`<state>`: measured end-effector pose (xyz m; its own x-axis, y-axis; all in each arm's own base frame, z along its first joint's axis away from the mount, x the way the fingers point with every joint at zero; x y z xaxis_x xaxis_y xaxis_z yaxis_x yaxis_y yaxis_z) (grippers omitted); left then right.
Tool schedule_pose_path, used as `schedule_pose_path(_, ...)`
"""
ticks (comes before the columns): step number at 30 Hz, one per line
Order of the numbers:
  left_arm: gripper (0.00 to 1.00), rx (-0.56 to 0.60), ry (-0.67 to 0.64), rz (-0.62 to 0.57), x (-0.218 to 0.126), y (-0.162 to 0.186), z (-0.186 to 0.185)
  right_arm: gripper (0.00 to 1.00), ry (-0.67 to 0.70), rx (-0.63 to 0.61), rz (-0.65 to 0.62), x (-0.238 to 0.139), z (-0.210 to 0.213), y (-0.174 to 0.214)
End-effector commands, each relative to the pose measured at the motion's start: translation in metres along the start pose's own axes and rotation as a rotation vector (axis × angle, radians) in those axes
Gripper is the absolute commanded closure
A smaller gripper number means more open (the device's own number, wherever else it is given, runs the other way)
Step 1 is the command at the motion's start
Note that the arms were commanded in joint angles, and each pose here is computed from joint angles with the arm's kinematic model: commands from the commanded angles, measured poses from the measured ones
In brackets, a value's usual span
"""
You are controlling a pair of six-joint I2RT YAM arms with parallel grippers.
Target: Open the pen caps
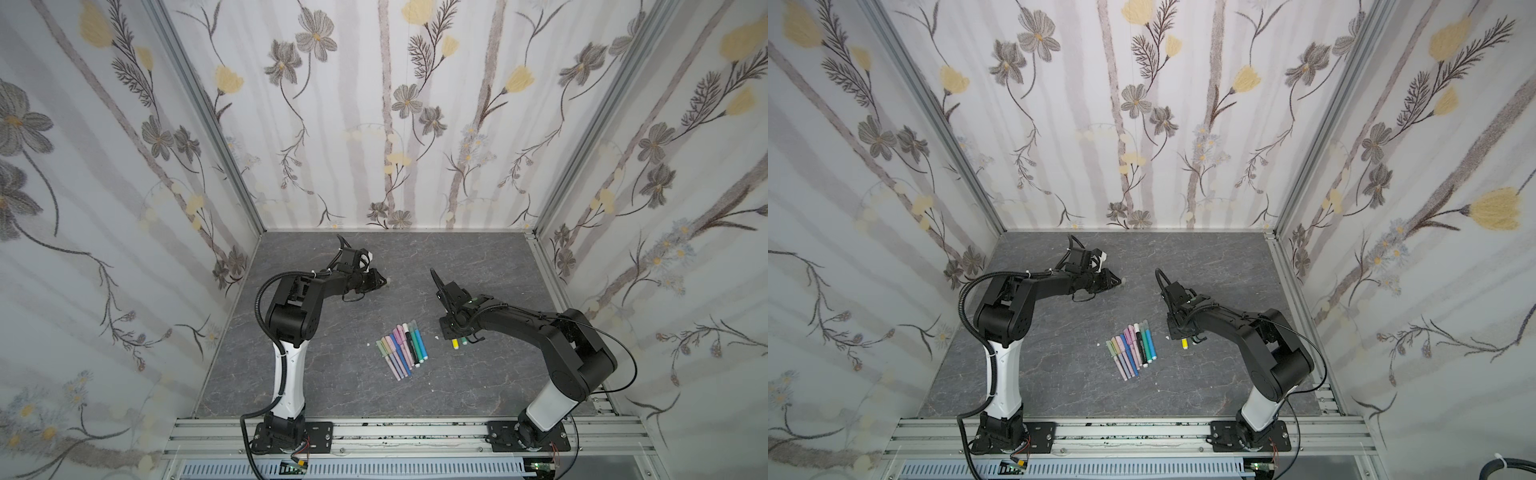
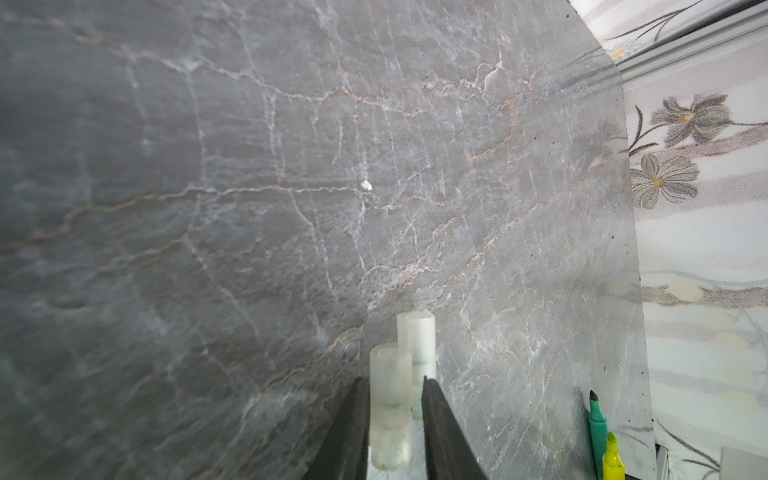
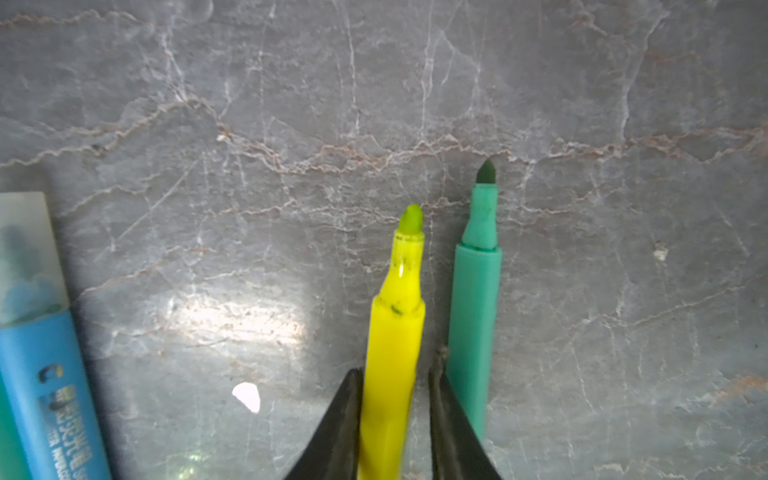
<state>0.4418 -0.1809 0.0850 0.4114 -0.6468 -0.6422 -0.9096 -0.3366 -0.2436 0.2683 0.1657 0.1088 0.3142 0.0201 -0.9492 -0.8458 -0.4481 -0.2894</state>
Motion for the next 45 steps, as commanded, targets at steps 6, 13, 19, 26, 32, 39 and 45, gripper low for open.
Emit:
schedule_pose_path(6,0.73,-0.038,-0.038,0.02,-0.008,0.007,0.003,0.65,0.036,0.0,-0.004,-0.001,-0.002,0.0)
schedule_pose_path(13,0.73,-0.046,-0.012,0.014,-0.02,0.011,-0.004,0.61,0.056,-0.006,-0.007,-0.003,-0.004,0.0)
schedule_pose_path(19,0.73,-0.049,0.009,0.007,-0.031,0.011,-0.013,0.62,0.045,-0.01,-0.022,-0.008,-0.003,-0.003)
schedule_pose_path(26,0.73,-0.045,0.021,0.003,-0.045,0.012,-0.023,0.64,-0.022,-0.001,-0.075,-0.017,0.001,-0.003)
schedule_pose_path(32,0.74,-0.017,0.072,0.002,-0.073,0.024,-0.044,0.64,-0.035,0.005,-0.074,-0.016,0.002,-0.002)
schedule_pose_path(39,0.76,0.144,0.108,0.094,-0.102,0.086,-0.086,0.65,-0.032,0.0,-0.06,-0.011,0.003,-0.001)
schedule_pose_path(45,0.76,0.225,0.113,0.167,-0.111,0.147,-0.093,0.64,-0.039,-0.001,-0.044,-0.008,0.004,0.001)
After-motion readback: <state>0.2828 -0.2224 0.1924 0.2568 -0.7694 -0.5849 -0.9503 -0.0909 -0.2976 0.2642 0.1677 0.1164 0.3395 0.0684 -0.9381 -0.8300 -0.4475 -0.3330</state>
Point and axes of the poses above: each gripper's point midway between its finger pads, its own x axis out along the fingers, its own z axis along the line the jaws close on, y = z × x, the point moved 9 cm from there along -x, back along the fingers, and after that the axes turned 13 degrees about -x, right-handed, at the moved point
